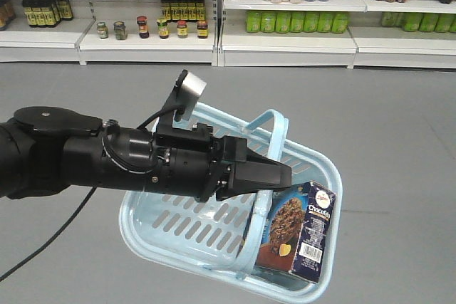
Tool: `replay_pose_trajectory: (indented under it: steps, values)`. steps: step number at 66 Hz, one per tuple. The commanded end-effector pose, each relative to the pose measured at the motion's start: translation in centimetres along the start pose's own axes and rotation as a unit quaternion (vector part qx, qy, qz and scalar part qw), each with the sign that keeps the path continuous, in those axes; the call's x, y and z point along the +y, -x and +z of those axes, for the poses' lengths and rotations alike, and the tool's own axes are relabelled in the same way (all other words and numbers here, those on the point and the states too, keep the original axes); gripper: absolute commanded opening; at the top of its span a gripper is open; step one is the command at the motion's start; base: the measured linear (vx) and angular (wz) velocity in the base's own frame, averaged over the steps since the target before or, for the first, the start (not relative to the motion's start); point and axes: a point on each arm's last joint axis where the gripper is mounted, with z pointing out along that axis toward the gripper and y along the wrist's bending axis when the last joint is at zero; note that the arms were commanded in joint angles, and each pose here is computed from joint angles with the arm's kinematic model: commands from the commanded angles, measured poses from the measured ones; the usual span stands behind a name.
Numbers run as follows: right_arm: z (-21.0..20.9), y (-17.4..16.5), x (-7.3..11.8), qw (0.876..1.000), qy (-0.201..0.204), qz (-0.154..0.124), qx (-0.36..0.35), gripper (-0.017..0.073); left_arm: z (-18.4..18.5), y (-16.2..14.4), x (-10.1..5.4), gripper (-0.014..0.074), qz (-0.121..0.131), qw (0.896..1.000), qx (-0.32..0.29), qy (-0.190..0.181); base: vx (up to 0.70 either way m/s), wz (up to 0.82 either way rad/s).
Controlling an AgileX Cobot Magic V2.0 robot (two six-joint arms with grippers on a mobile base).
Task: Left arm holds basket, right arm returns cookies
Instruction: 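Hold the basket in the left gripper while driving toward the shelves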
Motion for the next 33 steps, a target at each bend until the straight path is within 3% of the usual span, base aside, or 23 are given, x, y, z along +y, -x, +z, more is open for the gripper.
replay_pose_trajectory:
  steps: [1, 33]
  values:
    - [-0.1, 0.63, 0.02, 0.999, 0.0, -0.006, -0.04, -0.0008, -0.82, 0.79, -2.76, -0.0006, 0.009, 0.998, -0.027, -0.055, 0.58, -0.02]
    - [-0.1, 0.62, 0.02, 0.999, 0.0, -0.006, -0.039, -0.0008, -0.84, 0.81, -2.75, -0.0006, 0.009, 0.998, -0.027, -0.054, 0.57, 0.0]
